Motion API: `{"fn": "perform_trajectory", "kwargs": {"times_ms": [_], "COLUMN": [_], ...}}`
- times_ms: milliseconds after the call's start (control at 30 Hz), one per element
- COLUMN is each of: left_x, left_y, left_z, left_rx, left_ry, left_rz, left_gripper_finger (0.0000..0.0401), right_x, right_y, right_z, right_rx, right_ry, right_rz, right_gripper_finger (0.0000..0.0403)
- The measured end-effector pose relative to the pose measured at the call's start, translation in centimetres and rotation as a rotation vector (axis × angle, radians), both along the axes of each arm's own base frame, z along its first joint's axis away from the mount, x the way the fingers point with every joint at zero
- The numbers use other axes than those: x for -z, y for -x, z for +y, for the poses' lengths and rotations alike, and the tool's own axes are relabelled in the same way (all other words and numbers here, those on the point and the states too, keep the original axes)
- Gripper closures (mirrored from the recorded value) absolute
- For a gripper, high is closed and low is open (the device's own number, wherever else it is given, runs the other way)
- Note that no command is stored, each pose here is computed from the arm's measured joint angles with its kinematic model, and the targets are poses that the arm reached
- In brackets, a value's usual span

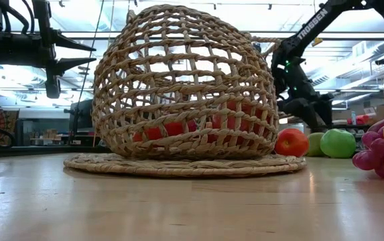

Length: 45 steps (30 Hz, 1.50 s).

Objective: Build produce basket
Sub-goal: Put the red apple into the basket

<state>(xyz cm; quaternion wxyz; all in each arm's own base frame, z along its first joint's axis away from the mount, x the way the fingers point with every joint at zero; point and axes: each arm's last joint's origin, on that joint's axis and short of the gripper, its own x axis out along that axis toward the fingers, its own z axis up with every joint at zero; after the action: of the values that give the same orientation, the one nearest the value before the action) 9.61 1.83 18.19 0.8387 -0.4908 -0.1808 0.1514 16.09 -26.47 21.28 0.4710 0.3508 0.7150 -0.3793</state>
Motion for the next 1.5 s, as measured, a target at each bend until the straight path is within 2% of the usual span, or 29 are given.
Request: {"fn": "perform_trajectory", "kwargs": {"times_ms": [533, 667, 800, 933, 1067, 1167, 1267, 1400, 1500], "left_x": [0.0, 0.0, 0.0, 0.0, 0.0, 0.0, 0.0, 0.0, 0.0], "left_y": [0.0, 0.0, 0.0, 0.0, 0.0, 0.0, 0.0, 0.0, 0.0], "left_z": [0.0, 0.0, 0.0, 0.0, 0.0, 0.0, 0.0, 0.0, 0.0], "left_rx": [0.001, 0.0, 0.0, 0.0, 0.0, 0.001, 0.001, 0.0, 0.0], "left_ry": [0.0, 0.0, 0.0, 0.0, 0.0, 0.0, 0.0, 0.0, 0.0], "left_rz": [0.0, 0.0, 0.0, 0.0, 0.0, 0.0, 0.0, 0.0, 0.0], "left_gripper_finger": [0.031, 0.0312, 0.031, 0.0312, 0.0316, 0.0314, 0.0311, 0.0311, 0.0314], "right_x": [0.1, 0.2, 0.4, 0.5, 0.5, 0.4, 0.3, 0.4, 0.4], "right_y": [-0.4, -1.5, -3.8, -6.0, -7.0, -6.8, -7.0, -8.4, -9.7], "right_z": [0.1, 0.7, 1.8, 2.2, 1.4, 1.0, 1.2, 2.4, 3.2], "right_rx": [-0.018, -0.068, -0.155, -0.185, -0.101, -0.001, 0.04, 0.002, -0.008], "right_ry": [0.005, -0.014, -0.036, -0.043, -0.037, -0.089, -0.102, -0.07, -0.047], "right_rz": [0.009, -0.036, -0.16, -0.37, -0.568, -0.666, -0.668, -0.617, -0.635], "right_gripper_finger": [0.0055, 0.0055, 0.0055, 0.0055, 0.0055, 0.0055, 0.0055, 0.0055, 0.0055]}}
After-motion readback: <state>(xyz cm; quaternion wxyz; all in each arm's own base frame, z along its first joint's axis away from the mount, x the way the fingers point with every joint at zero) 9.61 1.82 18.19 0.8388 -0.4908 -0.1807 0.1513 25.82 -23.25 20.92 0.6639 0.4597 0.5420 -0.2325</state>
